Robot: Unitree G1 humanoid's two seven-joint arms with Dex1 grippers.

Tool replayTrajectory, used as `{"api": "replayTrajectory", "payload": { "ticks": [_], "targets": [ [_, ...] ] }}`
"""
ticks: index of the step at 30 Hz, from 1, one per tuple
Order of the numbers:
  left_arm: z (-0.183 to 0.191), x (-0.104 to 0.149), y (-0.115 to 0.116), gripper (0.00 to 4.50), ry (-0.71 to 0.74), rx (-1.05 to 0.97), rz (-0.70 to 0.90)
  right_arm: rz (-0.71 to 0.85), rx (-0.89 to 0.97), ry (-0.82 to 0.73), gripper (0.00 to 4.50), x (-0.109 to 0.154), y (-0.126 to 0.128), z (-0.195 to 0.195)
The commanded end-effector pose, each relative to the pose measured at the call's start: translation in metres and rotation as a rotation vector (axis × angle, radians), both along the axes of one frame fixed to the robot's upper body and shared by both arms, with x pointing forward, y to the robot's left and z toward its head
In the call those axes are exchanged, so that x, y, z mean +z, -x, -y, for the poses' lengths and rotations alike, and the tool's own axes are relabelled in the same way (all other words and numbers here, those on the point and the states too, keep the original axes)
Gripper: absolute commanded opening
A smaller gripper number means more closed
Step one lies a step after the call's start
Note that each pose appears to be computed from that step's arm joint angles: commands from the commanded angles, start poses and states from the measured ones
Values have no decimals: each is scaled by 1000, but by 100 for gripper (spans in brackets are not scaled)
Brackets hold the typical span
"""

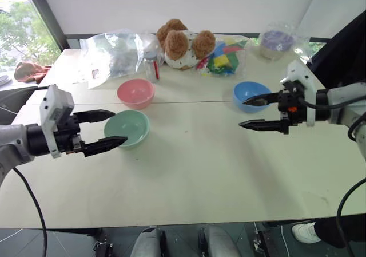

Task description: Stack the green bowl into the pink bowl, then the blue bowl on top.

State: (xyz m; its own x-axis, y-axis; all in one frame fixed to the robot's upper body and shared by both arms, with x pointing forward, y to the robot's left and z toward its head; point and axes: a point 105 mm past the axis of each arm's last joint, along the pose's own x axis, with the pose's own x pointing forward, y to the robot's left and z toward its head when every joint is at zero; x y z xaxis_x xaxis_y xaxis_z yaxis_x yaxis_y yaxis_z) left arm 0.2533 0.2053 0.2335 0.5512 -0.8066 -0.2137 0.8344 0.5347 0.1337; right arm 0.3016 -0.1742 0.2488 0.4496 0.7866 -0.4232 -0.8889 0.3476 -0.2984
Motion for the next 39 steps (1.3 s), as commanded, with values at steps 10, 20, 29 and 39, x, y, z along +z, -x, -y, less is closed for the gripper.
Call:
{"api": "replayTrajectory", "payload": {
  "ticks": [10,20,29,39],
  "targets": [
    [-24,24,-43,450,-107,174,176,49,30,-5,351,9,2,-7],
    [-76,43,-136,450,-303,327,253,62,36,-14,351,6,2,-12],
    [-76,10,-165,450,-717,268,284,60,8,-22,351,2,10,-9],
    [-48,-21,-184,450,-950,182,408,69,-22,-23,351,3,15,-6]
  ]
}}
